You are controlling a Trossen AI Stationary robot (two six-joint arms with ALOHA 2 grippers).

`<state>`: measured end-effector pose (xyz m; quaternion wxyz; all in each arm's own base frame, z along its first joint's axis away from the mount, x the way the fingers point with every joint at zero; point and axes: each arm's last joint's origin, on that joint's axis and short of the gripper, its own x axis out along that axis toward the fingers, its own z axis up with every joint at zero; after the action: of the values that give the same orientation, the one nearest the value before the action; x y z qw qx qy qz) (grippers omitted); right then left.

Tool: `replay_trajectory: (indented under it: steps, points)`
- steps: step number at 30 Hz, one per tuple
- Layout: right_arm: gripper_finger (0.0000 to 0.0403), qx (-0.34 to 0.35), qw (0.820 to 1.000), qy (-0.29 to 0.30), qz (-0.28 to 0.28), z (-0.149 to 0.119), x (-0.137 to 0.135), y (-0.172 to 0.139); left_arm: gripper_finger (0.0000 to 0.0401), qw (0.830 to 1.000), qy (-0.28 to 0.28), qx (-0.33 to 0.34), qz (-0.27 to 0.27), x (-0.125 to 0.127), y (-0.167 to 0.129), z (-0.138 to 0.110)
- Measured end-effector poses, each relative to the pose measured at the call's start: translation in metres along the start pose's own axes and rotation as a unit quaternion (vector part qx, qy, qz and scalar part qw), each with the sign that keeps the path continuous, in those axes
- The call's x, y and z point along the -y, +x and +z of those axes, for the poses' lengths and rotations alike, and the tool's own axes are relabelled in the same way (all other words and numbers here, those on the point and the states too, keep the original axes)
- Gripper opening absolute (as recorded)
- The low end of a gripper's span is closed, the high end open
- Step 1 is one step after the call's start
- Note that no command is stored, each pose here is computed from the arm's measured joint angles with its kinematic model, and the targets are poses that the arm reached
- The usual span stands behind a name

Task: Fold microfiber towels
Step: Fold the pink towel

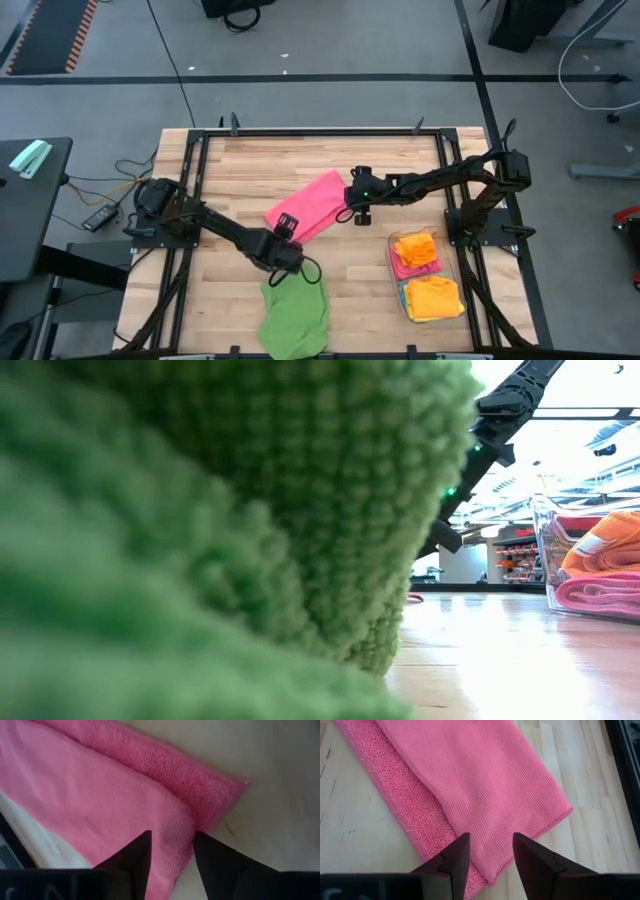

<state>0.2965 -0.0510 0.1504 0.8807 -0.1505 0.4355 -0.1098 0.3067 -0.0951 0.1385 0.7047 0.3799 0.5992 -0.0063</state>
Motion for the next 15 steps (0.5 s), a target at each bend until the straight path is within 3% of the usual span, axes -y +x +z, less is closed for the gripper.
replay_trajectory:
  steps: [6, 12, 15]
  points:
    - [0.0158, 0.004, 1.000, -0.008, 0.009, 0.0004, -0.0004, 0.0000, 0.0115, 1.000, -0.029, 0.003, 0.003, -0.0024, 0.0022, 0.0007]
    - [0.0158, 0.015, 0.998, -0.039, 0.042, 0.0011, -0.0039, -0.0005, 0.0019, 0.999, -0.041, 0.007, 0.005, -0.0028, 0.0022, 0.0015]
    - [0.0158, 0.016, 0.998, -0.052, 0.038, 0.0022, -0.0060, -0.0011, 0.0016, 0.999, -0.050, 0.008, 0.005, -0.0034, 0.0011, 0.0015]
